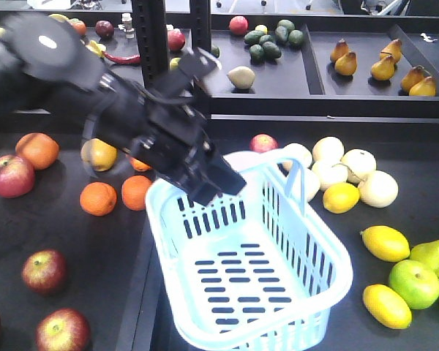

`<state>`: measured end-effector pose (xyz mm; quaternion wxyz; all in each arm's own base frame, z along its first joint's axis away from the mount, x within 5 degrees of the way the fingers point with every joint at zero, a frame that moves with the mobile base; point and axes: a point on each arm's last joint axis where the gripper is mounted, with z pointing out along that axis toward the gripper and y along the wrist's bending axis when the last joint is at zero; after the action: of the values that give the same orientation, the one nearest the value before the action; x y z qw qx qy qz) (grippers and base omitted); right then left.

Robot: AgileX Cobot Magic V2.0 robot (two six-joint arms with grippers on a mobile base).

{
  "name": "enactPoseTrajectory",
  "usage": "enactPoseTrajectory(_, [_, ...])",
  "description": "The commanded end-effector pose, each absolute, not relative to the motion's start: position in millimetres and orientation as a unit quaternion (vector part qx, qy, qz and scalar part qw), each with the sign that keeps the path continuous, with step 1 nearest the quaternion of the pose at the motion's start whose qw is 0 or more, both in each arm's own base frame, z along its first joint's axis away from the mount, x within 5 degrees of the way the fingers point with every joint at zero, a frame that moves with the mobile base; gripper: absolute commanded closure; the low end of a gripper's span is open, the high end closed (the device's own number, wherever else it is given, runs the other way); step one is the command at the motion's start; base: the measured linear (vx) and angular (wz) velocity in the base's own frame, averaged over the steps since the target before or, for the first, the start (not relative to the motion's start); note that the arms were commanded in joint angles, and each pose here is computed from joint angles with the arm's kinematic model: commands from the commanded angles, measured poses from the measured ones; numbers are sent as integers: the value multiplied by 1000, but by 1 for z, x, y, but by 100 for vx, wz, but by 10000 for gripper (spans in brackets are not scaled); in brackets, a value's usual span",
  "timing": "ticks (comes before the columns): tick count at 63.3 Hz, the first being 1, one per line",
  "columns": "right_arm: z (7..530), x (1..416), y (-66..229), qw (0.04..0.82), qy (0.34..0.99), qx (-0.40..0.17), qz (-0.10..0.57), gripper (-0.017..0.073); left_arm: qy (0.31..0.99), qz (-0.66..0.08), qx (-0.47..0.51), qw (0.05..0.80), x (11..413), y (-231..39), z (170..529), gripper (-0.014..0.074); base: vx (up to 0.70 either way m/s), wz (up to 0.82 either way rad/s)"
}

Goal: Pick three apples into basket with both arms
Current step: 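Close the left gripper on the handle and lift the basket, then hold the lifted basket up with the left gripper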

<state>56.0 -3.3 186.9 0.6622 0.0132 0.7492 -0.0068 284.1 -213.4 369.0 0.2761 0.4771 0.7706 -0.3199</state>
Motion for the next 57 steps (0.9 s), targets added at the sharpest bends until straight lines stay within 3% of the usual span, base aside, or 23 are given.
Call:
enactPoseTrajectory(1, [189, 56, -2, 688, 726, 2, -6, 564, 740, -352, 452, 352, 252, -201, 427, 601, 0, 0])
enactPoseTrajectory(15, [189, 56, -2, 688, 726, 2, -6, 564, 723, -358, 431, 404, 206, -176, 472, 601, 0, 0])
enactPoseTrajectory(30, [189, 56, -2, 688, 726, 2, -6, 564, 758, -298, 407, 413, 174, -146, 487, 601, 0, 0])
enactPoseTrajectory(45, [189, 56, -2, 688, 726, 2, -6, 564, 762, -288, 384, 433, 140, -124, 468, 601, 0, 0])
enactPoseTrajectory(57, [189, 56, -2, 688, 726, 2, -6, 564, 777, -292, 326, 453, 129, -112, 423, 601, 0, 0])
